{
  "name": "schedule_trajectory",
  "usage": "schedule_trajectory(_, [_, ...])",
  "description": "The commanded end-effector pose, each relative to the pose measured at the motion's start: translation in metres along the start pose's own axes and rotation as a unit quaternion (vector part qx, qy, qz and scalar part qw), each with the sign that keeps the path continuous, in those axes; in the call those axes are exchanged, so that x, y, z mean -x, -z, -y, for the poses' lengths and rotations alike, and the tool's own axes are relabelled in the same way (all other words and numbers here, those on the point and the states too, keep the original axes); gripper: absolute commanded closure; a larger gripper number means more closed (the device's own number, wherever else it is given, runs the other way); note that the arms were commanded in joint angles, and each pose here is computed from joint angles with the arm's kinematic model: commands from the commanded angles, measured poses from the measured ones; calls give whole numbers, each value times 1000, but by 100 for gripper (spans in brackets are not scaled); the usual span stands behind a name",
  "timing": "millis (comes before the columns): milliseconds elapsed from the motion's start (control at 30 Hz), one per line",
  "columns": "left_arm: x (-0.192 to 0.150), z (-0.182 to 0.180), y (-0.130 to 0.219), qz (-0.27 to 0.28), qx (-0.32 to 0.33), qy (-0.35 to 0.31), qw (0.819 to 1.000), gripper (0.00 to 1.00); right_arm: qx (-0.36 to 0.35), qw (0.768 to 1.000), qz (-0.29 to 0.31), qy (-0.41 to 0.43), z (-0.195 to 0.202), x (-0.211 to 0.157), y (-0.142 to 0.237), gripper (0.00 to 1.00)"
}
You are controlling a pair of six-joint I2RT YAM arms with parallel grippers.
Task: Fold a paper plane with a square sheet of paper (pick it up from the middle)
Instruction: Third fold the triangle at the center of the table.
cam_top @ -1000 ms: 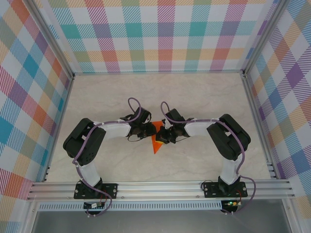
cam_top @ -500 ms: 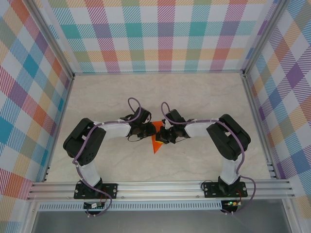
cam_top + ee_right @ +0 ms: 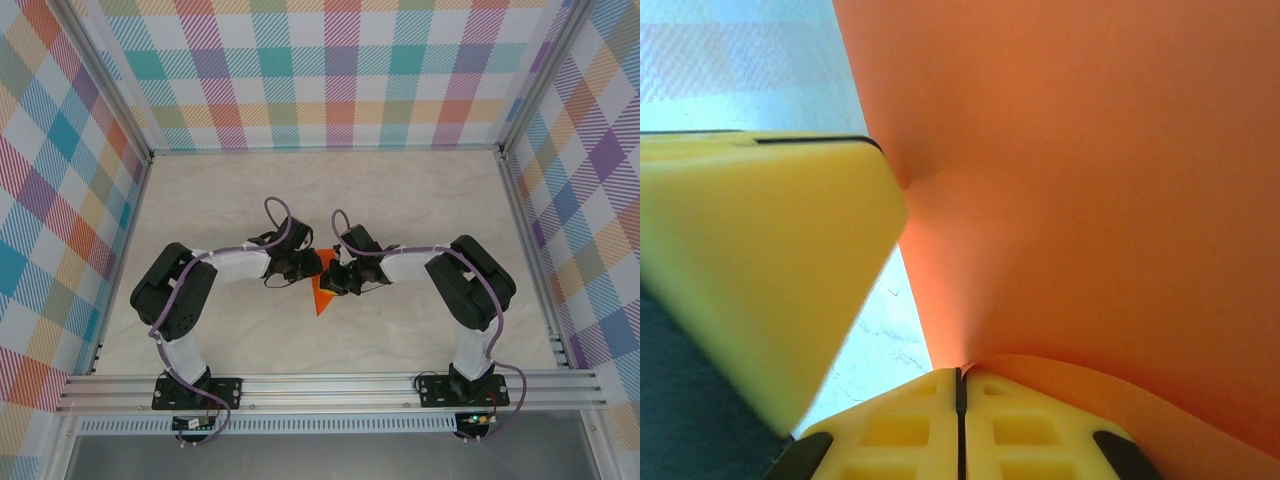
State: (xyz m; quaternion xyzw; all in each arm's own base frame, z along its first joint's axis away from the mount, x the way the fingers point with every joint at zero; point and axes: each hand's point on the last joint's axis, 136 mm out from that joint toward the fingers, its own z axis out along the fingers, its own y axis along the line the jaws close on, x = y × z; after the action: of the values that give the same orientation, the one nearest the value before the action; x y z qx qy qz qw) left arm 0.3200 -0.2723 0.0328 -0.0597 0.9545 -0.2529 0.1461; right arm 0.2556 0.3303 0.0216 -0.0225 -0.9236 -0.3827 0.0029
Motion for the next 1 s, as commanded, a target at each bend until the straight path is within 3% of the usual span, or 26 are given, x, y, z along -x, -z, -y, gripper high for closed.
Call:
schedule_trajectory(0, [10,4,6,13,10,-14,1000,82,10,1000,17,15,-8,4,6,93])
schedule_trajectory(367, [5,-19,-18,-4,56,-7,998,89,18,999,22,20,-13,6,9,93])
schedule_trajectory(967, [-3,-21,-21,-19,48,-3,999,90,11,999,21,24,-11,9,4,93])
